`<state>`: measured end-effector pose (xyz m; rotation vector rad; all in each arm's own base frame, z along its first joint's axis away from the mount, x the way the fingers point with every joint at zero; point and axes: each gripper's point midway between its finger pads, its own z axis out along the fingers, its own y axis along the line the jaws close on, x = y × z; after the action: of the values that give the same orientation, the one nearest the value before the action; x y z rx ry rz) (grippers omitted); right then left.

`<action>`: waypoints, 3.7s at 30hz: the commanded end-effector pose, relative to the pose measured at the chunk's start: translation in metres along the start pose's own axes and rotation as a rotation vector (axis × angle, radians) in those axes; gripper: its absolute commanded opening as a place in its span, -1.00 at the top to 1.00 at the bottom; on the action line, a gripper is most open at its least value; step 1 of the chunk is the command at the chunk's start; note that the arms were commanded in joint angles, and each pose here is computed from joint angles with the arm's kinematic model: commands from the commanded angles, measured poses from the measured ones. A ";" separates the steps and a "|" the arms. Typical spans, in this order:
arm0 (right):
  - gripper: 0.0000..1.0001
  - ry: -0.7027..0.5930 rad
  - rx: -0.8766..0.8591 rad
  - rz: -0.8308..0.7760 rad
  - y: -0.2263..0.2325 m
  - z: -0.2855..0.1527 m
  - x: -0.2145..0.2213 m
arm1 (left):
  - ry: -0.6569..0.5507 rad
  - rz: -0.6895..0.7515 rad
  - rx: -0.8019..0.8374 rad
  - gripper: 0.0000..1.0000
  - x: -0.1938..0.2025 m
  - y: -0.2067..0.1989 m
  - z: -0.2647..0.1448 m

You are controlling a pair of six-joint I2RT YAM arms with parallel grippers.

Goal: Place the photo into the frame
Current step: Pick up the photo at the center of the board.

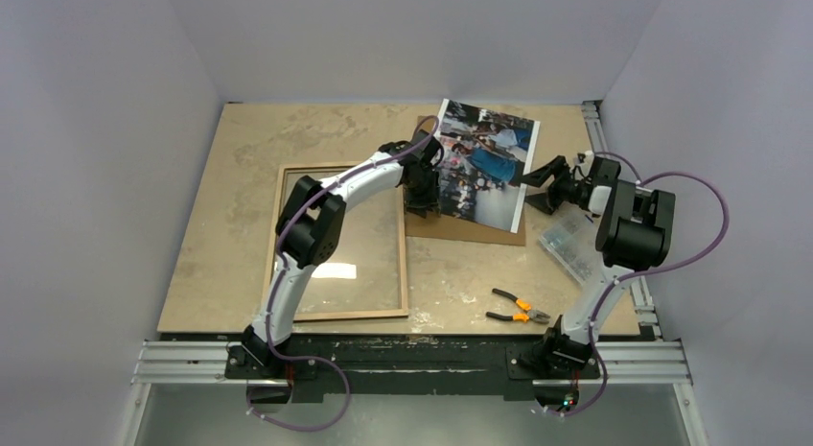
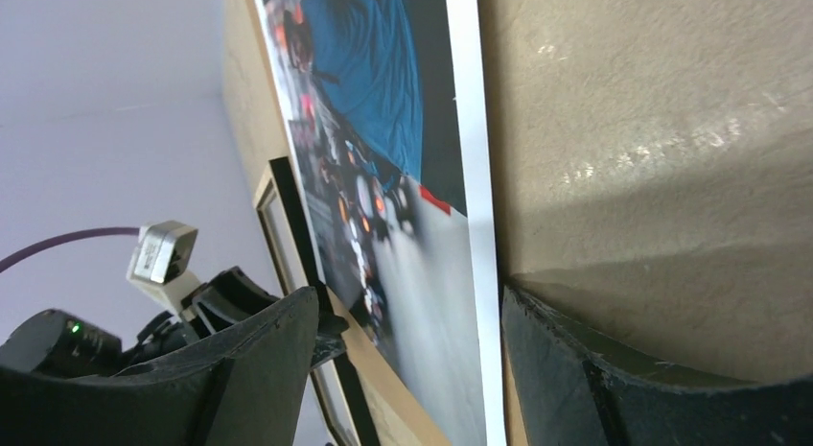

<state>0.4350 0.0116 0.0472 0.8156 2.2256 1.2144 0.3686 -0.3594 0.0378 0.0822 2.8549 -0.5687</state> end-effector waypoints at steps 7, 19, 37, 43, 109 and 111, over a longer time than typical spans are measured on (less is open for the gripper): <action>-0.33 0.035 -0.134 -0.003 0.022 0.004 0.011 | 0.015 0.019 0.022 0.30 -0.001 -0.005 0.003; -0.39 -0.062 0.121 -0.027 -0.010 0.008 -0.020 | 0.014 0.025 0.020 0.39 -0.001 -0.004 0.001; -0.25 -0.137 0.097 0.127 -0.024 0.047 -0.070 | 0.019 0.031 0.038 0.50 -0.001 -0.007 0.001; 0.12 -0.090 -0.066 0.105 0.003 0.058 -0.068 | 0.027 0.032 0.045 0.53 0.001 -0.008 0.004; 1.00 -0.133 -0.103 -0.406 0.183 -0.104 0.071 | -0.097 0.004 -0.188 -0.10 0.045 0.076 -0.115; 1.00 -0.155 -0.106 -0.428 0.193 -0.116 0.074 | -0.069 0.037 -0.225 -0.07 0.056 0.075 -0.103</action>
<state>0.3750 0.0833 0.2330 0.3945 2.0679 1.0963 0.3244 -0.2615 0.1210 -0.0207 2.7274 -0.4716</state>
